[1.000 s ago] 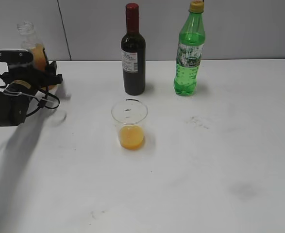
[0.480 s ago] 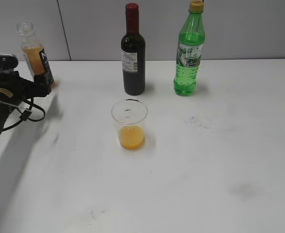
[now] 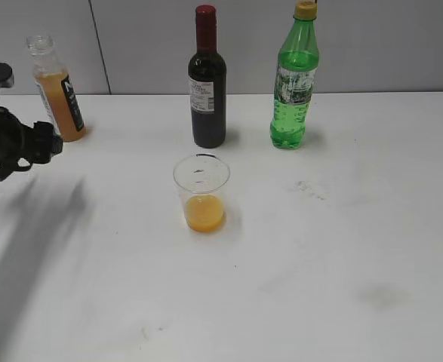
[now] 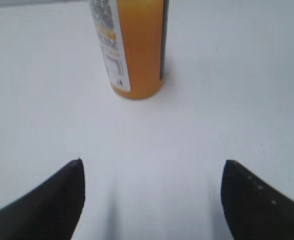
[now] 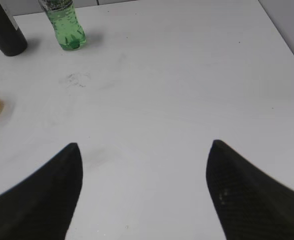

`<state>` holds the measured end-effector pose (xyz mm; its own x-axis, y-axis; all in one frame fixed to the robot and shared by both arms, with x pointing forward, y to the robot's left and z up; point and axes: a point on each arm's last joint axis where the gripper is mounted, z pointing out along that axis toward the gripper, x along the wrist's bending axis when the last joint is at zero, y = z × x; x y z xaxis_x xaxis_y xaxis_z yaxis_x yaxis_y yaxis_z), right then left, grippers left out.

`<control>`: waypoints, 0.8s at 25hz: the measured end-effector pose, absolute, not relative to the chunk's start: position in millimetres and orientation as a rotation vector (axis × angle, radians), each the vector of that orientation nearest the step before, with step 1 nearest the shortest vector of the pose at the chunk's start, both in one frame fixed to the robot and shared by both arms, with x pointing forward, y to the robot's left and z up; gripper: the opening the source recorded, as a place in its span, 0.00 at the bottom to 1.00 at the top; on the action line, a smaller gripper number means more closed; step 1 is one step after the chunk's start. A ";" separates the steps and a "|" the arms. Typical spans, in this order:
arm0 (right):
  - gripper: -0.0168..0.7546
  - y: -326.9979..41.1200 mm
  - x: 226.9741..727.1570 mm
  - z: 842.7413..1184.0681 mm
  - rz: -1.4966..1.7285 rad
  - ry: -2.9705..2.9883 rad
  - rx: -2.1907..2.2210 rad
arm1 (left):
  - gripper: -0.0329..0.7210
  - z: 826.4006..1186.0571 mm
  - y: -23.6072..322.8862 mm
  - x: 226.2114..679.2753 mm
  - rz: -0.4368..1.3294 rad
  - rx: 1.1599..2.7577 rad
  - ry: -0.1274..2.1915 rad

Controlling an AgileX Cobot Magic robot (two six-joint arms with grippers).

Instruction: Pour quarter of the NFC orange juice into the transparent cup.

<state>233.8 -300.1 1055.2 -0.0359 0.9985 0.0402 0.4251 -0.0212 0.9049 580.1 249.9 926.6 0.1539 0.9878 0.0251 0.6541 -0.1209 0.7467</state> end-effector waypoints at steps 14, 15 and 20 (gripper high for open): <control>0.79 -300.1 233.8 1055.2 1.026 1.546 1.530 | 0.81 1023.2 250.3 514.9 0.168 2.256 1.789; 0.79 -300.1 233.8 1055.2 1.026 1.546 1.530 | 0.80 1031.1 251.2 506.4 0.148 2.267 1.791; 0.79 -300.1 233.8 1055.2 1.026 1.546 1.530 | 0.80 1068.6 257.1 461.5 0.131 2.279 1.775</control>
